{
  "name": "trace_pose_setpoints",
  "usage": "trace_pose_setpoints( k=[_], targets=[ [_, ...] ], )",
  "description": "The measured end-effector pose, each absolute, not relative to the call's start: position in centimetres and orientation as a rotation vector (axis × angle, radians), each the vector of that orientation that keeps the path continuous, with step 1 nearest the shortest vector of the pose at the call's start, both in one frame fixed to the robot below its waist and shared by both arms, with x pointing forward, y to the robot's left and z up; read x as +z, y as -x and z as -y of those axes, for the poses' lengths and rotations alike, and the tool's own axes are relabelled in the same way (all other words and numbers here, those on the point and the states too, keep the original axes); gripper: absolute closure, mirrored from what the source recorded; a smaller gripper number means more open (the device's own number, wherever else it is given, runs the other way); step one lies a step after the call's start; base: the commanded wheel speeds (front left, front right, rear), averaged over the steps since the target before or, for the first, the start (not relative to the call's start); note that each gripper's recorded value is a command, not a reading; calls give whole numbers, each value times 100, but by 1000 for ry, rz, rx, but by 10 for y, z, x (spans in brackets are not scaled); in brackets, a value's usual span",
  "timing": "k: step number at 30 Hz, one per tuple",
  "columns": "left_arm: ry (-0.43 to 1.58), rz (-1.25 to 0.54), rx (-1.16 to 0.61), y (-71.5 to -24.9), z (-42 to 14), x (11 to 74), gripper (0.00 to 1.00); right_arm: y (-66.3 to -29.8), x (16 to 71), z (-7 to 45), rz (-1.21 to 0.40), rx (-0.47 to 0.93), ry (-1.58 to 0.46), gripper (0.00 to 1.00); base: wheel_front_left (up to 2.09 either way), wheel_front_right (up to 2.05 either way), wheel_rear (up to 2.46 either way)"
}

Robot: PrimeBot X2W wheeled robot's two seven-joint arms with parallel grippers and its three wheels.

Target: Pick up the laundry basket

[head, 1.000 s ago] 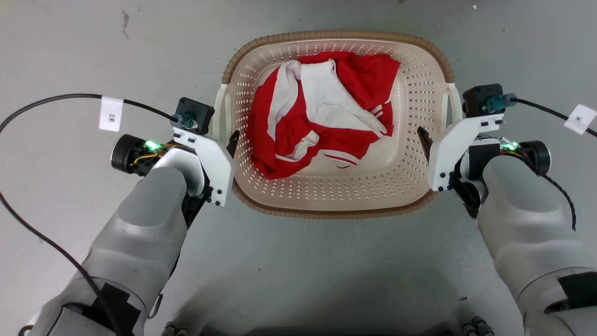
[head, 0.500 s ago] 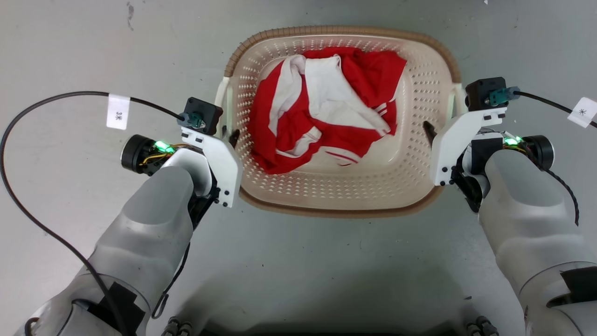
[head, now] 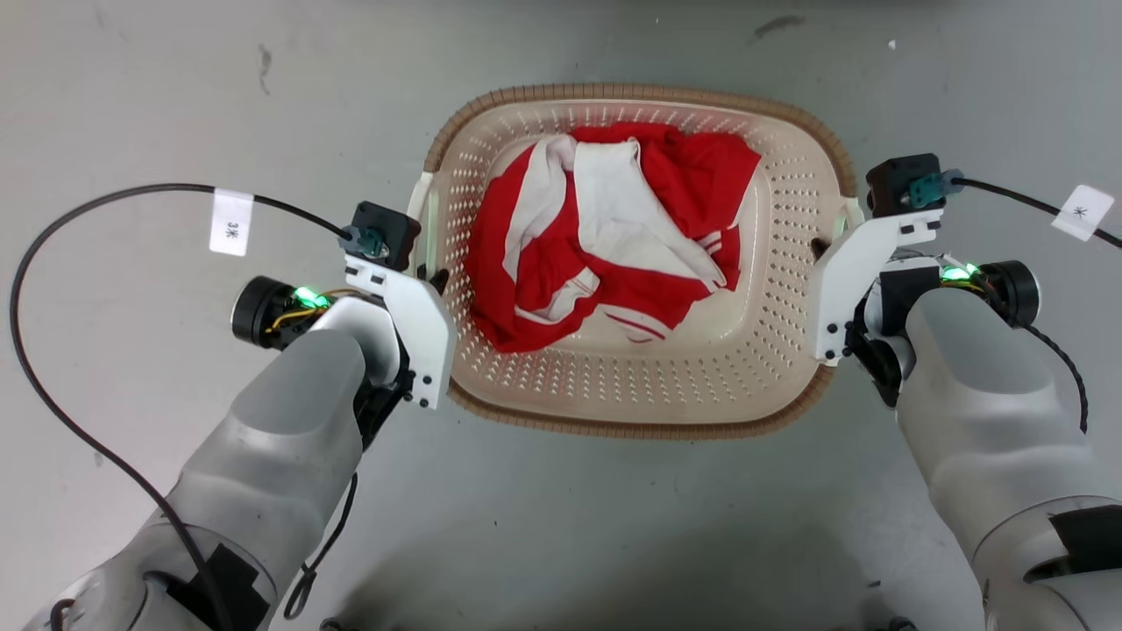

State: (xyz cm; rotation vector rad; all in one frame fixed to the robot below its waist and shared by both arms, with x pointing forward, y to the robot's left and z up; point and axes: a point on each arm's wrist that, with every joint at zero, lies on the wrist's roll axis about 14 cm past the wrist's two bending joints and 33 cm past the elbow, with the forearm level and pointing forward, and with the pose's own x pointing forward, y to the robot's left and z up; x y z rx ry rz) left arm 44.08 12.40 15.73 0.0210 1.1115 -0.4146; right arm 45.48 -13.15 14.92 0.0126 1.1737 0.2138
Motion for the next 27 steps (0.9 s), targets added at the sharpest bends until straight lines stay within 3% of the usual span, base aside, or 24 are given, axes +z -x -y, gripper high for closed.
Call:
trace_pose_setpoints(
  k=[15,27],
  targets=[
    [-76,-1183,-511,-419,-115,231,100,-450,226,141,-1229,250,149,100,0,0,0],
    [-131,-1210,-527,-401,-123,313,100,-424,304,137,-1240,263,203,100,0,0,0]
  ],
)
